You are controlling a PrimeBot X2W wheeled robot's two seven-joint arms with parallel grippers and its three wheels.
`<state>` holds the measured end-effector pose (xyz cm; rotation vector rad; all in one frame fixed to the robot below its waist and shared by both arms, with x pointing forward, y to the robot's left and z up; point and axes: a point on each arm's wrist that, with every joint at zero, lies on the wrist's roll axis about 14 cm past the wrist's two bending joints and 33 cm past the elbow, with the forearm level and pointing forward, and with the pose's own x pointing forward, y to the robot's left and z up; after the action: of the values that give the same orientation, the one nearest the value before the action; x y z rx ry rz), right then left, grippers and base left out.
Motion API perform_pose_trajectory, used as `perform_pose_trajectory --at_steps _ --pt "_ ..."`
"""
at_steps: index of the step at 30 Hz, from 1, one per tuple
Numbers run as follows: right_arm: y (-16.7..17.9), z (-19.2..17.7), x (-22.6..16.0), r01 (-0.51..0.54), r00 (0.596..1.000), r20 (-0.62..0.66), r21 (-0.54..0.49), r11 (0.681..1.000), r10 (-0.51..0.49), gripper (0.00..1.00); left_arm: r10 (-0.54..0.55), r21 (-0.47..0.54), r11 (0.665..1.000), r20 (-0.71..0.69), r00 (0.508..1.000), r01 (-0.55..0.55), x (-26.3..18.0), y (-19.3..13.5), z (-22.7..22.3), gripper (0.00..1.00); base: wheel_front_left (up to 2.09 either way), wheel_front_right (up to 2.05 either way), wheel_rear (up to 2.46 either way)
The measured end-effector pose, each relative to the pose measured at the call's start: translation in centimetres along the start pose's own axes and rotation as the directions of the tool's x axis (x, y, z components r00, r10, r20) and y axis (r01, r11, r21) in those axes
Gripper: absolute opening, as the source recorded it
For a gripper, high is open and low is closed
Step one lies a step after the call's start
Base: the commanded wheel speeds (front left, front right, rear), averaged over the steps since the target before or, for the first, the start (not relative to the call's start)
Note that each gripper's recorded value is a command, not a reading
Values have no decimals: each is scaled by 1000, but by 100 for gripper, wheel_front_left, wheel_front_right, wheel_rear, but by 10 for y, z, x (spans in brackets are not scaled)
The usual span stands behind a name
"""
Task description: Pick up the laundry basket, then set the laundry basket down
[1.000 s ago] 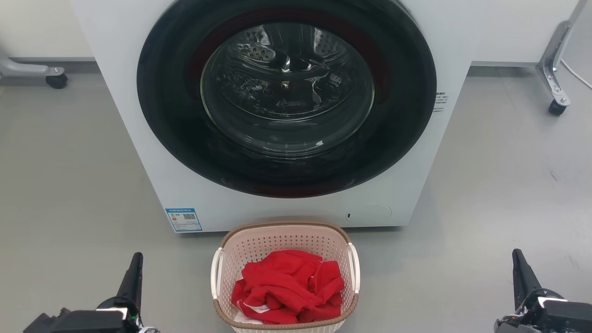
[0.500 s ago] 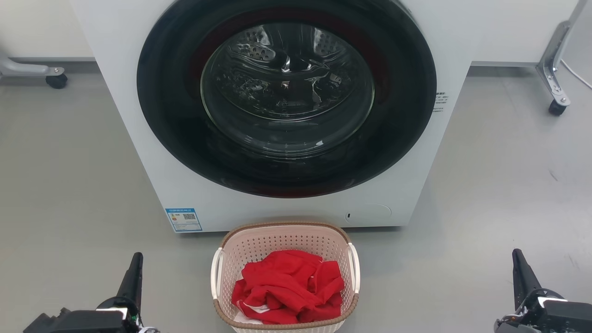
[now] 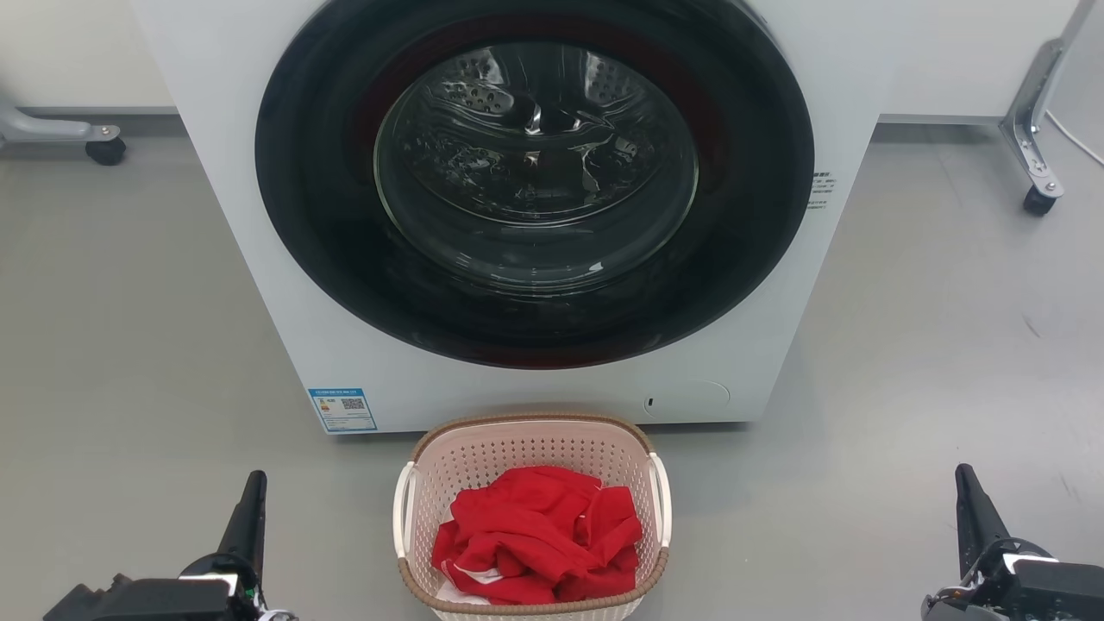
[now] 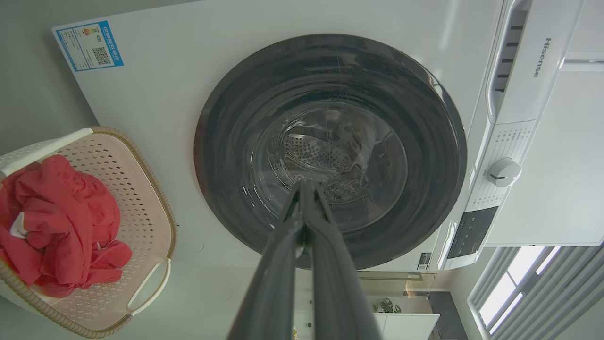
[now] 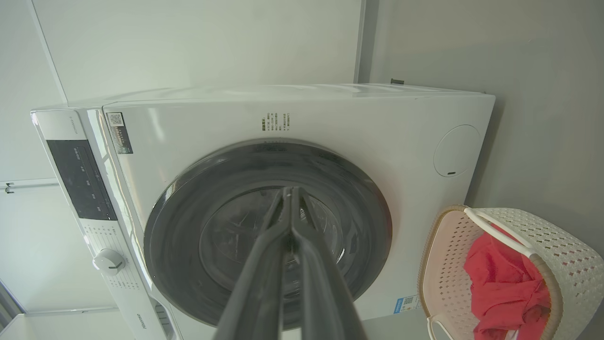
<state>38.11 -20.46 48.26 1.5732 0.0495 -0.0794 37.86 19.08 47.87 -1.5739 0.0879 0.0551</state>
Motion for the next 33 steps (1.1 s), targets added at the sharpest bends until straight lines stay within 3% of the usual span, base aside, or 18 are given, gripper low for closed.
perform_pose_trajectory --at_steps 33 --pt "0 0 0 0 1000 0 0 1000 0 0 0 0 1000 0 1000 0 0 0 0 0 0 0 0"
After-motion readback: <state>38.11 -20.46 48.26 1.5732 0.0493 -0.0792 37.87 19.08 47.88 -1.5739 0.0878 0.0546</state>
